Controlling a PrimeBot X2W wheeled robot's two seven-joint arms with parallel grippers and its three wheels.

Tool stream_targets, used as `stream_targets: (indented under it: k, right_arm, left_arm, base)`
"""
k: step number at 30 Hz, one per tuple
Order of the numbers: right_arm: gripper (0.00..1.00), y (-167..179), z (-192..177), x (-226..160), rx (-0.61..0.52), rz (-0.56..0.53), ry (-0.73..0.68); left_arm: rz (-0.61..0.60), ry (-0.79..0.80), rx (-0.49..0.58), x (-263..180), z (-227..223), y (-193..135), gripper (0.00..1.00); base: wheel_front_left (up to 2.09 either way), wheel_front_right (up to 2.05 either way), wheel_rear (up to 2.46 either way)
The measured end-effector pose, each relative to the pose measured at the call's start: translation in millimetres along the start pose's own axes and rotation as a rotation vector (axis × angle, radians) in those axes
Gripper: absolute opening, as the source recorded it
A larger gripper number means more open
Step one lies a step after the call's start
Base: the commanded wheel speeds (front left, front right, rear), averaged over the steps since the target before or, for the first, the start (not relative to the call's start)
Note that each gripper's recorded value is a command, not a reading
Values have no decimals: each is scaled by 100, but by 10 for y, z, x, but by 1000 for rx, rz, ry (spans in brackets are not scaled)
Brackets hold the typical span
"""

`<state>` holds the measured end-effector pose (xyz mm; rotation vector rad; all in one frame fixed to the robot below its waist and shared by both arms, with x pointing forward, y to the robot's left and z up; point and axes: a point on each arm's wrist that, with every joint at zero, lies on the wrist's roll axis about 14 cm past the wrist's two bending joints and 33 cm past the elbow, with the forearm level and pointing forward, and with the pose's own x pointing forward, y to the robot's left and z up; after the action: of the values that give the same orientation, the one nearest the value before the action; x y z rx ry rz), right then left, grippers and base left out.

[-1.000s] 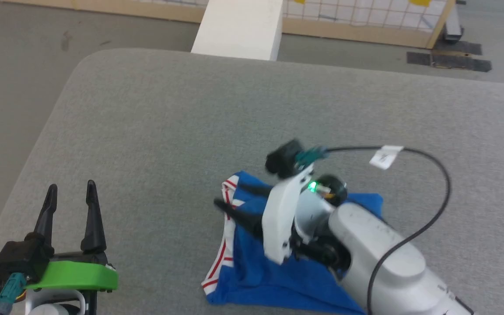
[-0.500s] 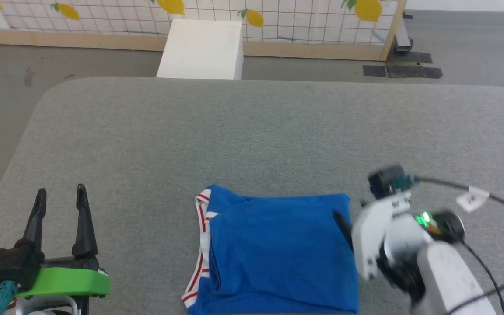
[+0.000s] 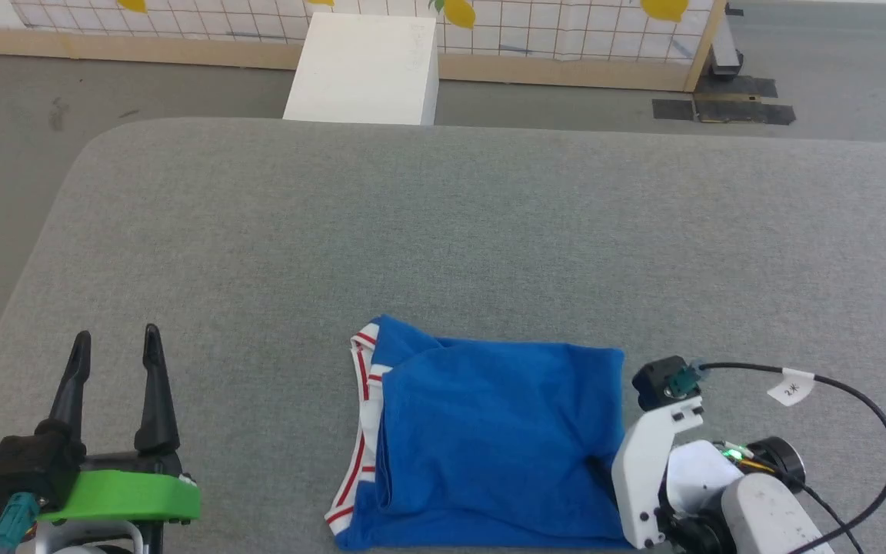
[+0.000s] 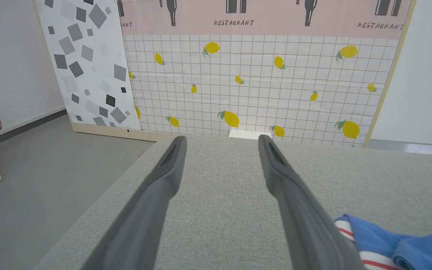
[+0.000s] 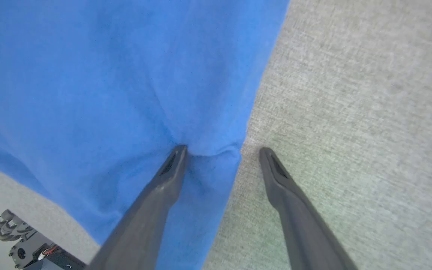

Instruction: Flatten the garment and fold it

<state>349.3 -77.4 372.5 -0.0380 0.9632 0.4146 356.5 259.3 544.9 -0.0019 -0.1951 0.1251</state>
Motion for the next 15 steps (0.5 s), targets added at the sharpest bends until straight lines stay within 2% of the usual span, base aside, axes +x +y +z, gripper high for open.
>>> stream_targets:
  k: [2, 3, 4, 5, 11, 15]
  right_arm:
    - [100, 10, 12, 31, -4, 6, 5]
    - [48, 12, 16, 40, -4, 7, 6]
    - [8, 24, 33, 46, -10, 10, 2]
    - [0, 32, 58, 46, -11, 14, -7]
    - [0, 87, 182, -33, -73, 9, -47]
    - [0, -202, 233, -249, -170, -74, -33]
  left_arm:
    - [-1, 4, 0, -2, -11, -5, 100]
    - [-2, 4, -1, 0, -15, -9, 100]
    - [-3, 5, -1, 5, -17, -12, 100]
    - [-4, 5, -1, 9, -19, -15, 100]
    - [-21, 10, -3, 46, -50, -68, 100]
    - [-66, 0, -13, 150, -49, -226, 100]
  base:
    - [0, 0, 0]
    - [0, 0, 0]
    - [0, 0, 0]
    - [0, 0, 0]
    - [0, 0, 0]
    - [0, 0, 0]
